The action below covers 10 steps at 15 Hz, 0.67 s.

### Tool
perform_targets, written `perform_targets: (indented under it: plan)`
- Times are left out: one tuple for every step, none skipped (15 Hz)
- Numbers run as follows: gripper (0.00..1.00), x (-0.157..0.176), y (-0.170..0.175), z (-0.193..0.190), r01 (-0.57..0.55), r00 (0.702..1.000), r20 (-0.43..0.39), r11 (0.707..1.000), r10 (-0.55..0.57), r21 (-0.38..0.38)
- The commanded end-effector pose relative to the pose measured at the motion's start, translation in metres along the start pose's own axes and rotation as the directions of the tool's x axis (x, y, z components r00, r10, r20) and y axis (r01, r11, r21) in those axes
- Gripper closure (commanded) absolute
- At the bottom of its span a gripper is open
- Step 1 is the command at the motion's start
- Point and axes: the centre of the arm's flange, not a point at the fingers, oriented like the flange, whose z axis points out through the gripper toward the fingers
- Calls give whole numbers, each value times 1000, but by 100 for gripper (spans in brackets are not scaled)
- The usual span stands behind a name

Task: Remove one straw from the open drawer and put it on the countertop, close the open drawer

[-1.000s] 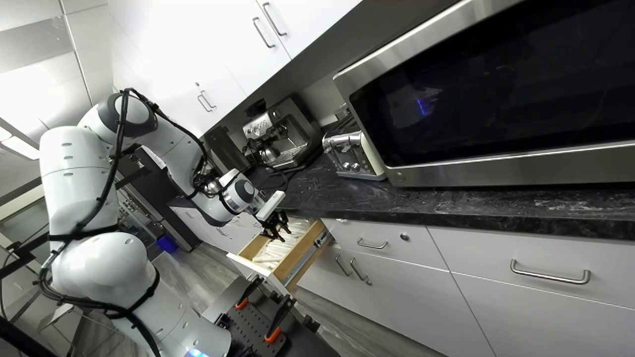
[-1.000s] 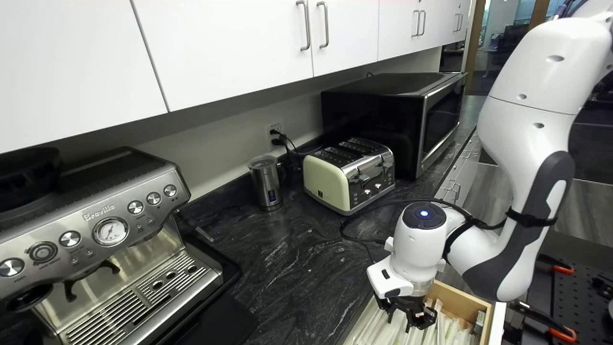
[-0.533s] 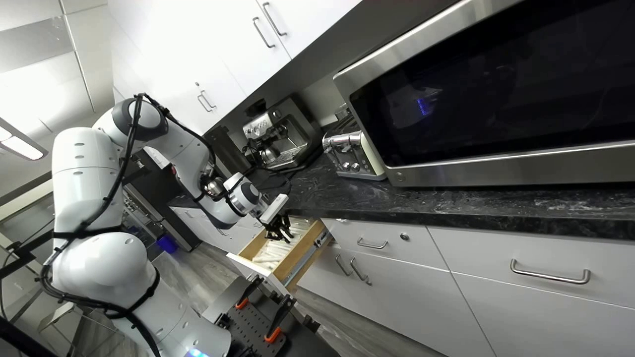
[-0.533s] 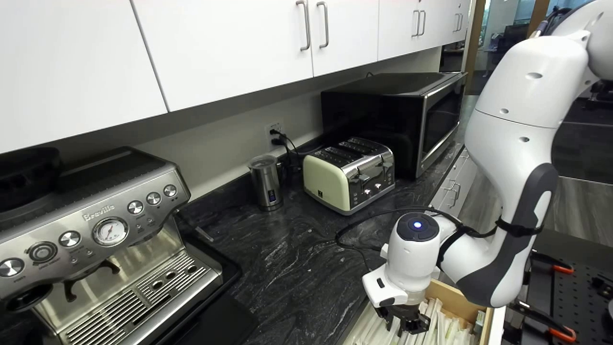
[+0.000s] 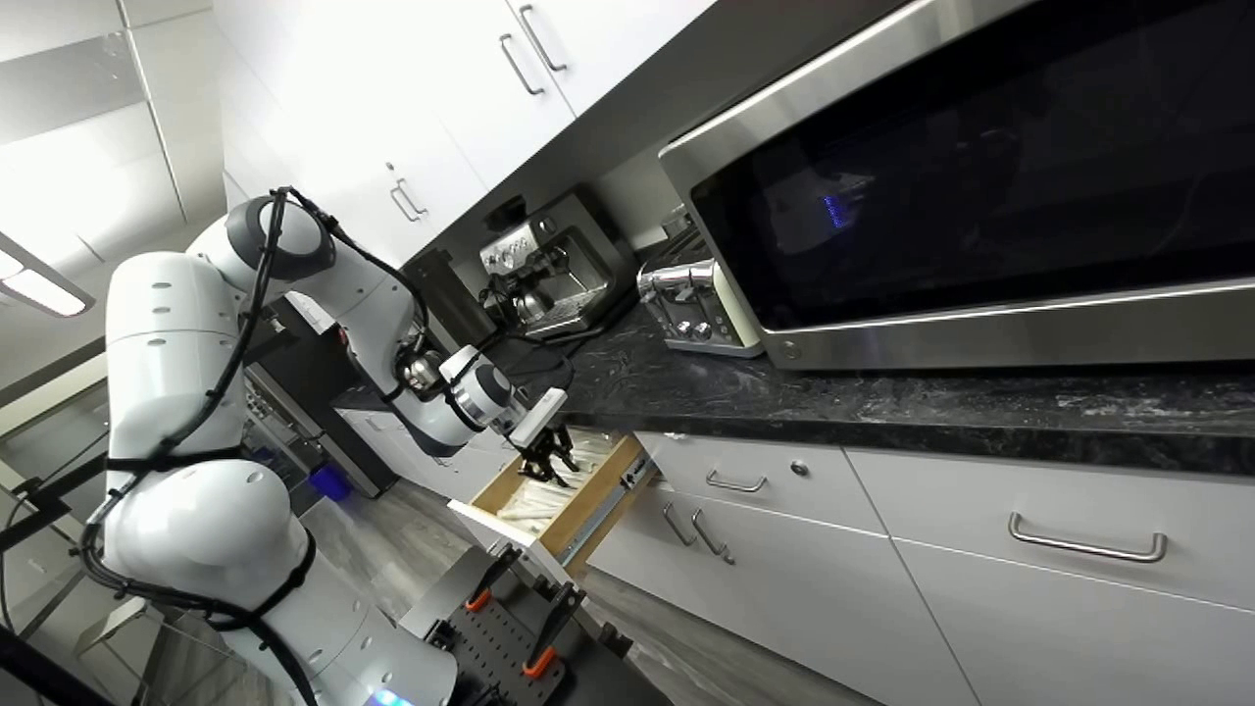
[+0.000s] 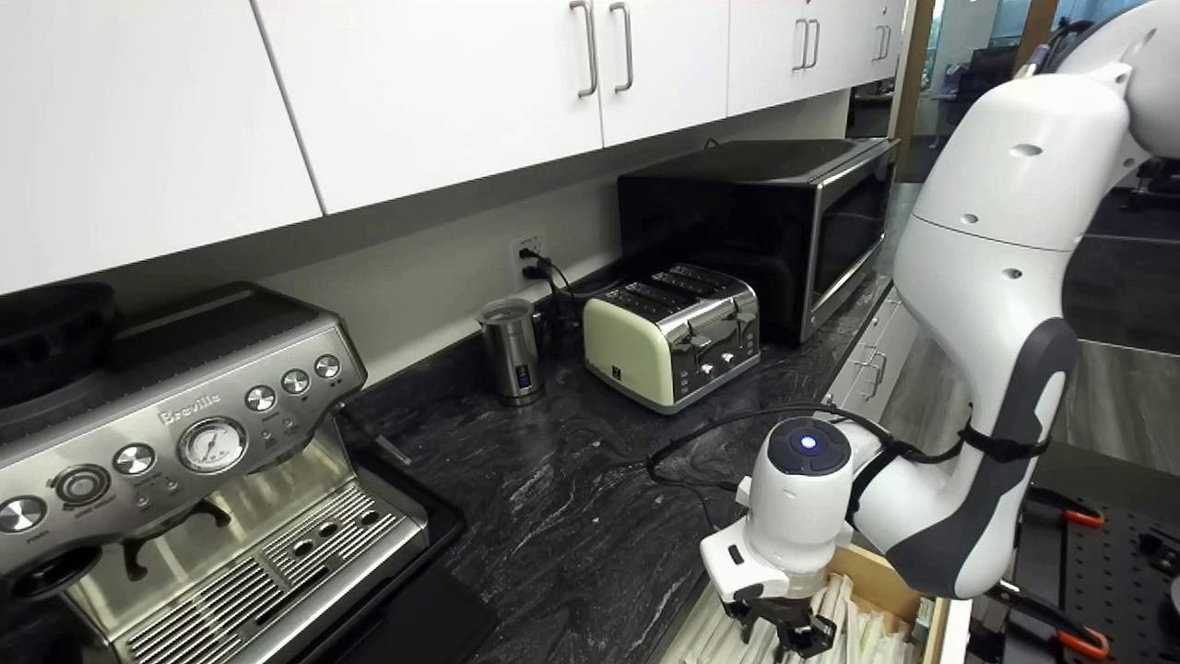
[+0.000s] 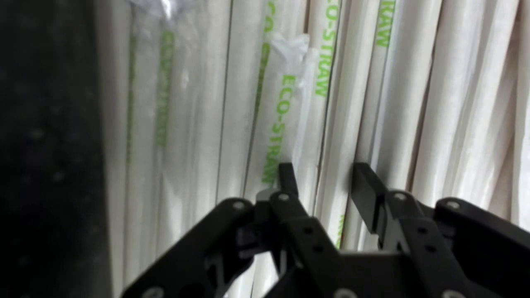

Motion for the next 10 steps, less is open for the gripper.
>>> perform_targets:
  plan:
    - [59, 0, -15, -9, -34, 999, -27, 999, 34, -2]
    - [60, 0, -15, -7, -37, 999, -30, 999, 37, 5]
    - [63, 0, -15, -5, -37, 999, -30, 999, 38, 8]
    - [65, -1, -13, -1, -43, 999, -30, 999, 43, 15]
    - [69, -2, -11, 0, -48, 998, -29, 999, 49, 20]
    - [68, -3, -10, 2, -52, 998, -30, 998, 52, 22]
    - [80, -4, -8, 3, -55, 998, -30, 998, 56, 23]
    - [93, -5, -7, 3, -58, 998, -31, 998, 59, 25]
    - [95, -5, -6, 4, -60, 998, -30, 998, 61, 31]
    - [99, -6, -5, 5, -63, 997, -31, 997, 64, 33]
